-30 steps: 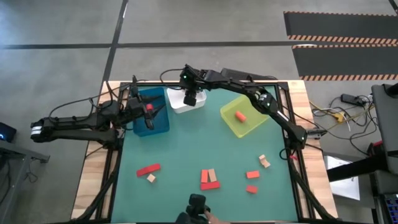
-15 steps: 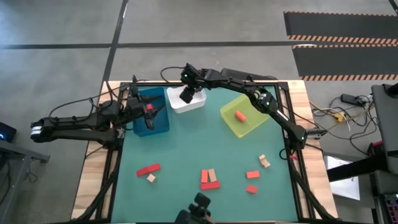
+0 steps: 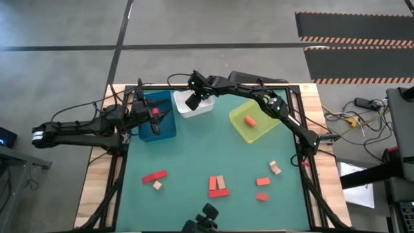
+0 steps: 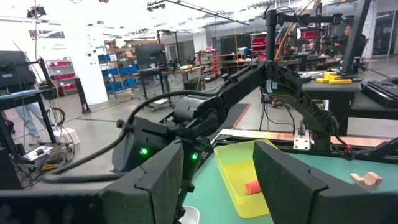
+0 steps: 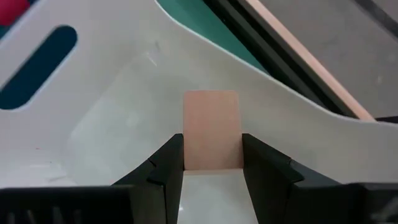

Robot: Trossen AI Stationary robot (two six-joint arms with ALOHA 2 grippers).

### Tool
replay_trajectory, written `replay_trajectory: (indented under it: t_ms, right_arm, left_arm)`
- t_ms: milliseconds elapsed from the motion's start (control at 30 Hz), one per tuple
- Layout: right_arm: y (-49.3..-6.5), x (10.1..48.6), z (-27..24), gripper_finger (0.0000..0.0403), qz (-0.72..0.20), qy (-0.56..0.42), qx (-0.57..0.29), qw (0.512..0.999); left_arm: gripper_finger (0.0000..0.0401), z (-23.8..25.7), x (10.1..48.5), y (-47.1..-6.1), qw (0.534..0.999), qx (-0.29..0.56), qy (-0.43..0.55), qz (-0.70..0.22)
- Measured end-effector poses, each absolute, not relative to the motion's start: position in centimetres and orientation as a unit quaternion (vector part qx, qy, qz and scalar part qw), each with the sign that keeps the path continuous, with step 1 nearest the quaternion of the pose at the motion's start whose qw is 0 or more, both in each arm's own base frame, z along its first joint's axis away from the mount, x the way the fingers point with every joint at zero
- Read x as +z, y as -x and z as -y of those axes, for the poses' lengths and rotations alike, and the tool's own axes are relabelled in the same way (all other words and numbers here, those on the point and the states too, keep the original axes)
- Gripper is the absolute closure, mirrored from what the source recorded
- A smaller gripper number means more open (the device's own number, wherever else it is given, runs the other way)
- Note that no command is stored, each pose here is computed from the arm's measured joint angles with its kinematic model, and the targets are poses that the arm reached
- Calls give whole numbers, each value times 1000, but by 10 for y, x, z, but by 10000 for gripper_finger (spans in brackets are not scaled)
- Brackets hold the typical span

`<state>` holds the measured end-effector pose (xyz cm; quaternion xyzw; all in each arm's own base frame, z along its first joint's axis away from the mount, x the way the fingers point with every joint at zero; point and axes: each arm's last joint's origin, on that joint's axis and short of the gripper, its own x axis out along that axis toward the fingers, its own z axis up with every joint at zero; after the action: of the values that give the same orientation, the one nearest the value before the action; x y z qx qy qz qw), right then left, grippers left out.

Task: Sort & place blocks by color
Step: Put the brown block into the white bin, then put the orange block into the yellow bin

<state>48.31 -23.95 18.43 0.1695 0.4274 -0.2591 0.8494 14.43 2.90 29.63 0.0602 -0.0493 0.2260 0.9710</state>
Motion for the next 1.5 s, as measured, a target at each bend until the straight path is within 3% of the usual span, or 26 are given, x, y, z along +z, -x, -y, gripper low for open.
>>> replay_trajectory:
  t_ms: [1100, 1500]
  right_arm:
    - [-482, 181, 238, 266, -435, -169, -258, 846]
    - [-482, 182, 238, 194, -434, -175, -261, 844]
  left_arm:
    - [221, -29, 296, -144, 971, 226, -60, 49]
    - [221, -29, 296, -144, 971, 226, -60, 49]
